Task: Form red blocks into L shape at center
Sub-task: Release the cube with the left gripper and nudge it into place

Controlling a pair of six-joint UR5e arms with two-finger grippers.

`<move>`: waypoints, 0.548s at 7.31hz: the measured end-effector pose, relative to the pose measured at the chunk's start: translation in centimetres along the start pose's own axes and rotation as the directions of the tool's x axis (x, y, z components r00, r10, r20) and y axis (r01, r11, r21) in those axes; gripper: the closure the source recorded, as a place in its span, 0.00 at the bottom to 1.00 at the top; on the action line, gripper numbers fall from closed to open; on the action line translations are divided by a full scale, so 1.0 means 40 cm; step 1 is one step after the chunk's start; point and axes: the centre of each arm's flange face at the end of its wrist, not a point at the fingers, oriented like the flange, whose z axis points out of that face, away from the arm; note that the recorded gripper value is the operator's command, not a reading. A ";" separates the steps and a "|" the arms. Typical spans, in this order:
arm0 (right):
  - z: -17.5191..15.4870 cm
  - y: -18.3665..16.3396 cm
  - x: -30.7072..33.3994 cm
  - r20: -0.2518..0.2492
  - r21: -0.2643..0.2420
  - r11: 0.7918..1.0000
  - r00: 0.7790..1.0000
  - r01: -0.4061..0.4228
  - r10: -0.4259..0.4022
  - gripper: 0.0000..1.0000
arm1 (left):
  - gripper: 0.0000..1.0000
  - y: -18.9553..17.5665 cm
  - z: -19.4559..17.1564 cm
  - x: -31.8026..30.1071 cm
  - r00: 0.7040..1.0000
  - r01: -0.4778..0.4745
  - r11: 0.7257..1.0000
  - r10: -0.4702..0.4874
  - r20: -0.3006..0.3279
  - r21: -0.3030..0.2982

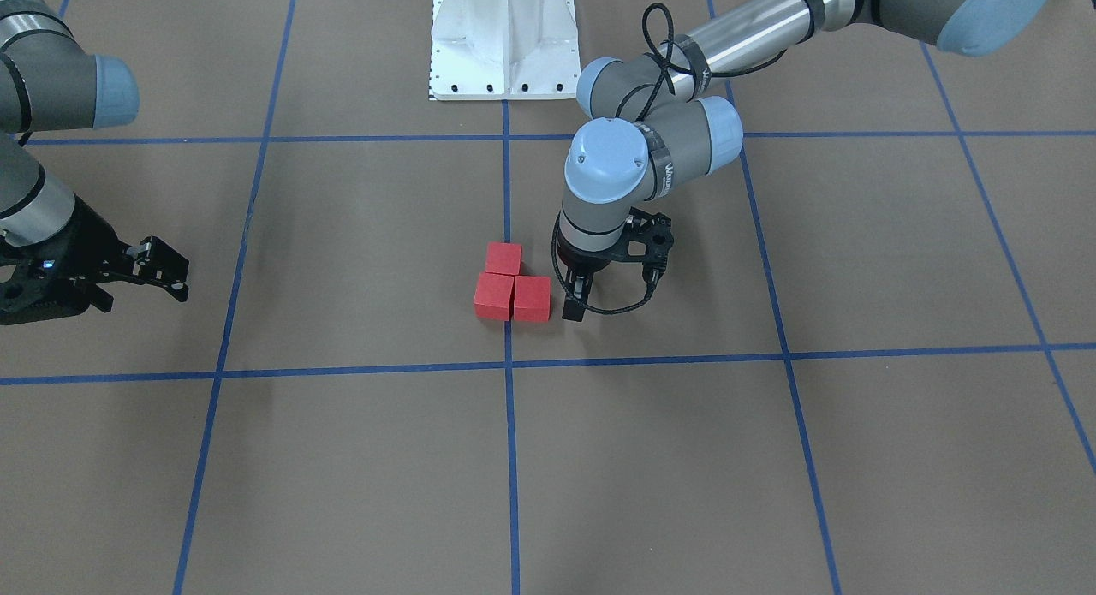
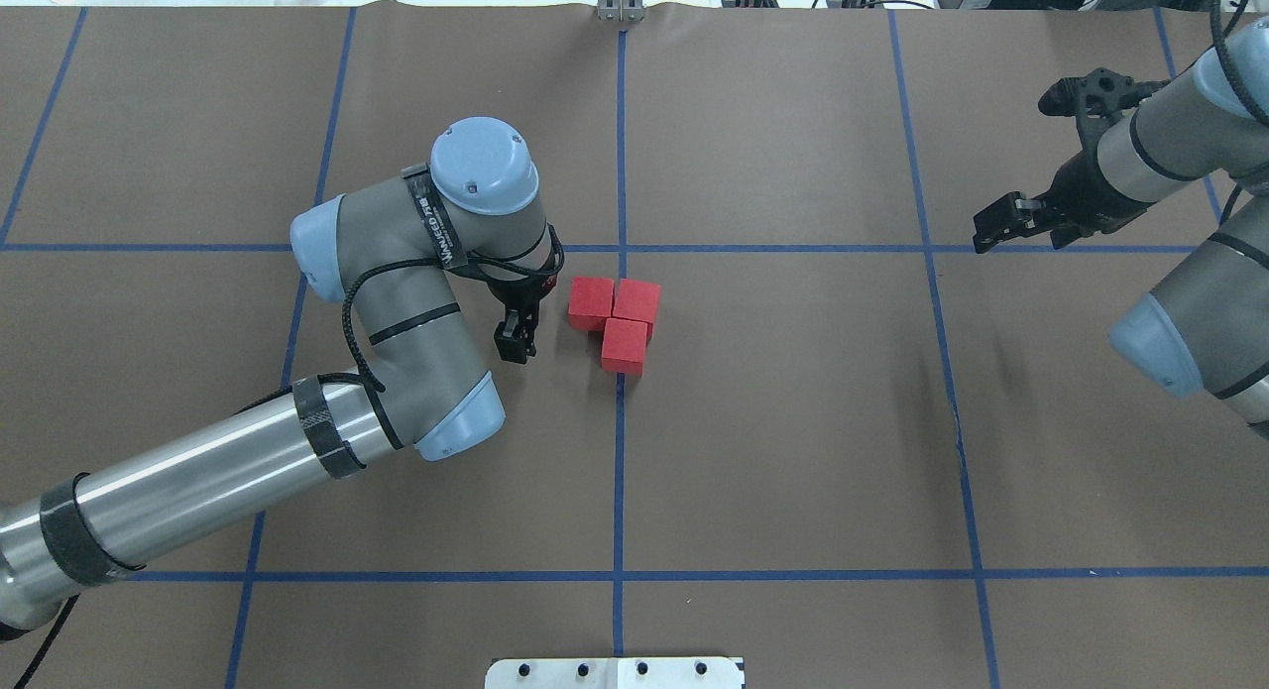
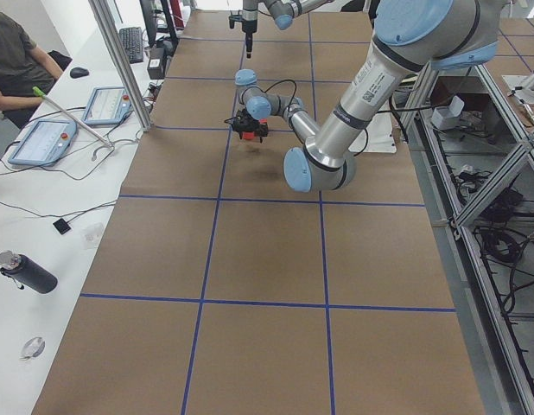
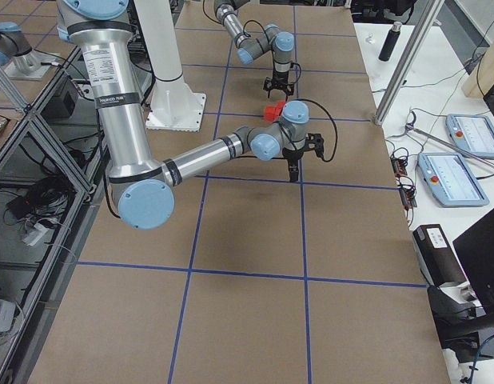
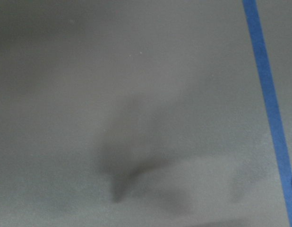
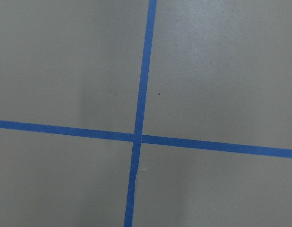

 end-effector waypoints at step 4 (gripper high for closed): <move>0.008 0.001 0.002 -0.003 -0.005 1.000 1.000 0.000 0.000 0.01 | 0.00 0.022 0.011 -0.016 1.000 -0.012 1.000 0.012 0.009 -0.007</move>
